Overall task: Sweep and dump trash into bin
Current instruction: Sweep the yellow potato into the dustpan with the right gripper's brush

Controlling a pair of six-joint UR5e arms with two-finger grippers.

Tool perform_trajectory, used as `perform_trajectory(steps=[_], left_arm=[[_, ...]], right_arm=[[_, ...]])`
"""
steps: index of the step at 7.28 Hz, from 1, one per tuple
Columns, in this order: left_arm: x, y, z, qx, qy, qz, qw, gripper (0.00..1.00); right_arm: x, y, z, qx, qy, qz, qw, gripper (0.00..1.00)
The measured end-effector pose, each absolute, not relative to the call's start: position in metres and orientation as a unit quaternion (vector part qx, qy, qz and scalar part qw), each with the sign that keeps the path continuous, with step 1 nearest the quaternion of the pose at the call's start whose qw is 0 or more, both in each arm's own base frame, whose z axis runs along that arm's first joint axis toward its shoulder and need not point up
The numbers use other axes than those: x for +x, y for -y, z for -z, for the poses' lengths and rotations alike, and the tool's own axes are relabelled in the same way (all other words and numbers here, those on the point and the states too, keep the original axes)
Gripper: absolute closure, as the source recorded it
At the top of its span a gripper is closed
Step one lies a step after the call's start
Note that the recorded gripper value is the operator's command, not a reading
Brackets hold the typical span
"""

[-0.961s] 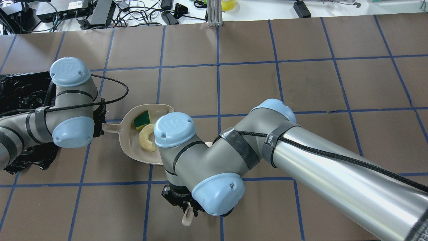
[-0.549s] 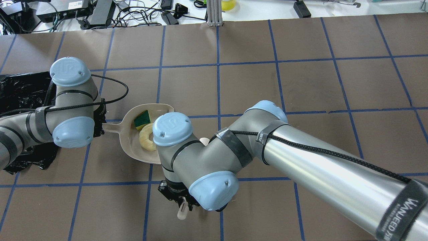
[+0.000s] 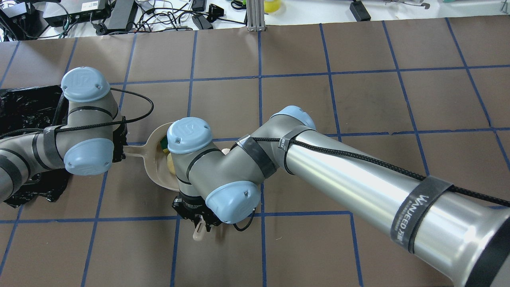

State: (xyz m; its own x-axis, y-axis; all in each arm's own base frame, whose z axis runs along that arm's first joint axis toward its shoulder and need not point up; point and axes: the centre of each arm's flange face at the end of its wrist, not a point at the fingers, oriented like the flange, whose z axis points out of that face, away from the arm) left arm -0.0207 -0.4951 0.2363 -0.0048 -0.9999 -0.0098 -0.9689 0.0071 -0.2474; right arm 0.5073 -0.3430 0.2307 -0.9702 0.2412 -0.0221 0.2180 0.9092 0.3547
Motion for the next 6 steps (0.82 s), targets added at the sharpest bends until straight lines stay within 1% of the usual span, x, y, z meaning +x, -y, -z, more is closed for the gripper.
perform_trajectory(steps=[3,6], left_arm=[[-0.021,0.496,-0.238,-0.698,-0.705,0.086,0.090,1.00],[-0.021,0.497,-0.238,-0.698,-0.706,0.086,0.089,1.00]], right_arm=[[0.534,0.373,-0.229,0.117,-0.977,-0.172,0.049,1.00],[0.562,0.402,-0.240,0.113,-0.977,-0.162,0.078,1.00]])
